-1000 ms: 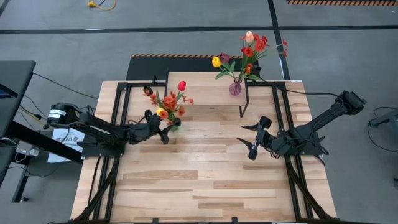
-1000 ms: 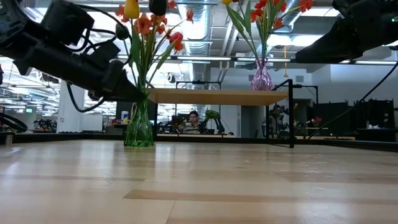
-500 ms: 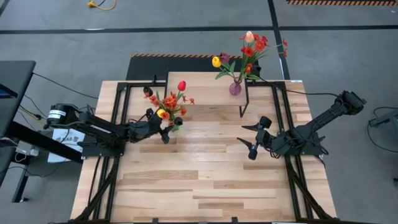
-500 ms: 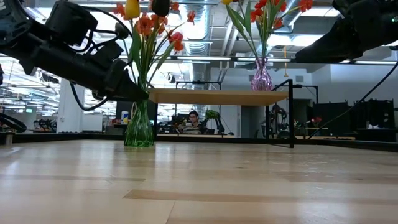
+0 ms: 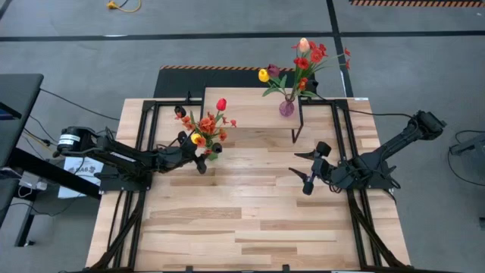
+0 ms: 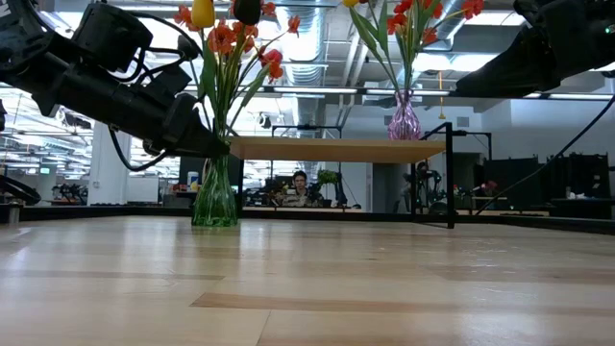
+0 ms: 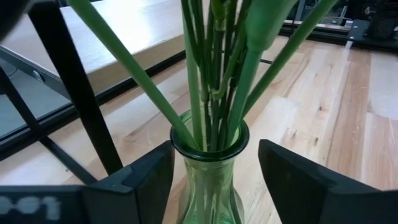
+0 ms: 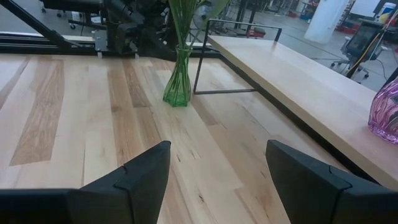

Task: Pick and place flowers into a vace then onto a shelf
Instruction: Put the green vase on the shelf, then return to Home Position

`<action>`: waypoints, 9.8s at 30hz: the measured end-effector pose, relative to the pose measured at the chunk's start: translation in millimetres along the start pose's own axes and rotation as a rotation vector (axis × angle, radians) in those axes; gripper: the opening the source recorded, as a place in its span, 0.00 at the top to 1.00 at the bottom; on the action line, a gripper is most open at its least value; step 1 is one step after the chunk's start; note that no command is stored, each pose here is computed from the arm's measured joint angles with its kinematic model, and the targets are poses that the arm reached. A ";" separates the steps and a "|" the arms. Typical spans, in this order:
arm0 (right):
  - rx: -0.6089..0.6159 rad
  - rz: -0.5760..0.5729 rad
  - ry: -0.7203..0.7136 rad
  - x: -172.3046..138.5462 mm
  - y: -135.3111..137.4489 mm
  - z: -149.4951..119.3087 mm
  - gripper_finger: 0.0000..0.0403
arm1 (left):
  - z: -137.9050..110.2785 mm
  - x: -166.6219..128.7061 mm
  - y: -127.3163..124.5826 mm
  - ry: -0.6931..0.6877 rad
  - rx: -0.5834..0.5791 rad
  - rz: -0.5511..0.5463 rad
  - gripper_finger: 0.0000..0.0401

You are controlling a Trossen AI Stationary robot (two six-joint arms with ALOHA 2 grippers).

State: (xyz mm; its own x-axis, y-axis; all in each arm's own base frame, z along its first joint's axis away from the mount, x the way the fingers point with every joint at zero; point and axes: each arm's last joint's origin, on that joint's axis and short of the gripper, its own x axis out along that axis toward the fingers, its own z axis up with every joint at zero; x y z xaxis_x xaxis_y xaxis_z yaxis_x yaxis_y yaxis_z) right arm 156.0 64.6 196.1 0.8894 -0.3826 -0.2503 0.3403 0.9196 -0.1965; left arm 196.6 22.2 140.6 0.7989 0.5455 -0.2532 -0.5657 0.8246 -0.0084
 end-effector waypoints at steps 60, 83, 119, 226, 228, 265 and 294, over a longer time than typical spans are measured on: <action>0.011 0.001 -0.008 0.0 0.1 1.0 0.36 | 18.9 -12.2 -21.0 -0.187 -0.095 -0.198 0.73; 0.040 0.007 -0.031 -0.1 0.5 4.2 0.36 | 84.1 -28.4 -27.4 -0.352 -0.017 -0.333 0.73; 0.039 0.006 -0.032 -0.1 0.5 4.3 0.36 | 145.9 5.1 86.7 -0.285 0.038 -0.177 0.73; 0.042 0.007 -0.031 0.0 0.5 4.2 0.36 | 145.0 8.3 114.0 -0.087 0.113 -0.072 0.48; 0.042 0.007 -0.032 0.0 0.5 4.3 0.36 | 145.0 3.8 113.4 -0.075 0.111 -0.073 0.48; 0.136 0.676 -0.158 12.0 -38.2 19.6 0.36 | 48.9 -100.4 9.6 -0.194 -0.121 -0.623 0.48; 0.225 0.486 -0.224 -19.9 -60.7 -54.1 0.36 | 2.9 -102.5 0.0 -0.218 -0.002 -0.637 0.48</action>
State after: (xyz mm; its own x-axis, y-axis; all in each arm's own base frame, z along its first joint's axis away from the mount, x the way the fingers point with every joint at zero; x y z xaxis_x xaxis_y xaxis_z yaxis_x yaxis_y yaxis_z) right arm 101.1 11.6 161.8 0.9944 0.0936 -0.0495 -0.0881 0.9907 0.1035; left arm 115.3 -33.3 169.3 0.9996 -0.0297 0.0031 0.0299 0.9952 -0.0934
